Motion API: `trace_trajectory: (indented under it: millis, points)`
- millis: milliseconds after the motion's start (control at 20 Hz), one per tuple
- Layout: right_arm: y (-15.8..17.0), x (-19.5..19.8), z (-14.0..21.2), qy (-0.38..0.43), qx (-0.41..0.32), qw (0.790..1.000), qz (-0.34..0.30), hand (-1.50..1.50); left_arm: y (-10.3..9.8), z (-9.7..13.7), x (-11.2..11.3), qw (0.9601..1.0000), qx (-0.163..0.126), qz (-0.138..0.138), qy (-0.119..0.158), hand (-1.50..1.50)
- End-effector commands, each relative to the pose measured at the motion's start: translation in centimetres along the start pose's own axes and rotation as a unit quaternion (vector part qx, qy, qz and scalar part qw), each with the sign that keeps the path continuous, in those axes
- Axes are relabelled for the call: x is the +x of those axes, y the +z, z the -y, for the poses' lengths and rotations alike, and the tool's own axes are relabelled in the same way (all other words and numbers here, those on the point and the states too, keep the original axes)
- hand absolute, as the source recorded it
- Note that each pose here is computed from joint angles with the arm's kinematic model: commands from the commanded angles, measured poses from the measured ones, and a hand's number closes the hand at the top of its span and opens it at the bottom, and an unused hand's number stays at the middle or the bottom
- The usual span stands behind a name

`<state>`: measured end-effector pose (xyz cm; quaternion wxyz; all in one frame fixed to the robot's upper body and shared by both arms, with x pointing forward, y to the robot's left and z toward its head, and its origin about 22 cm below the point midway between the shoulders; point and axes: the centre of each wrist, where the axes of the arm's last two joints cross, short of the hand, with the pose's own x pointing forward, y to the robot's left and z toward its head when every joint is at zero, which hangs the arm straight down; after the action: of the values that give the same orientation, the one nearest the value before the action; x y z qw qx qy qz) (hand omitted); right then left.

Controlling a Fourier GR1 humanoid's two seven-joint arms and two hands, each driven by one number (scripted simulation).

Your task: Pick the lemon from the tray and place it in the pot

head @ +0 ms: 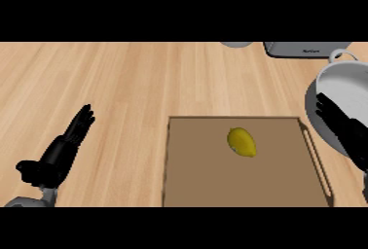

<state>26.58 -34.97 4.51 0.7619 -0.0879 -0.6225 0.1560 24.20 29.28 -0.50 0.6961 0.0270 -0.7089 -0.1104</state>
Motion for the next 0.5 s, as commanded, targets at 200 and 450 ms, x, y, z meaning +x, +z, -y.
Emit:
trace_trajectory:
  millis: [200, 450]
  points:
    - [-5.0, 8.8, -4.0, -0.073, 0.163, 0.944, 0.278, 1.5, -3.5, 0.2, 4.8, 0.9948, 0.076, 0.062, 0.026, 0.0]
    - [-7.0, 8.4, -3.6, 0.021, 0.157, 0.915, 0.372, -1.5, -5.2, -0.2, 7.4, 0.9925, 0.096, 0.042, 0.063, 0.0]
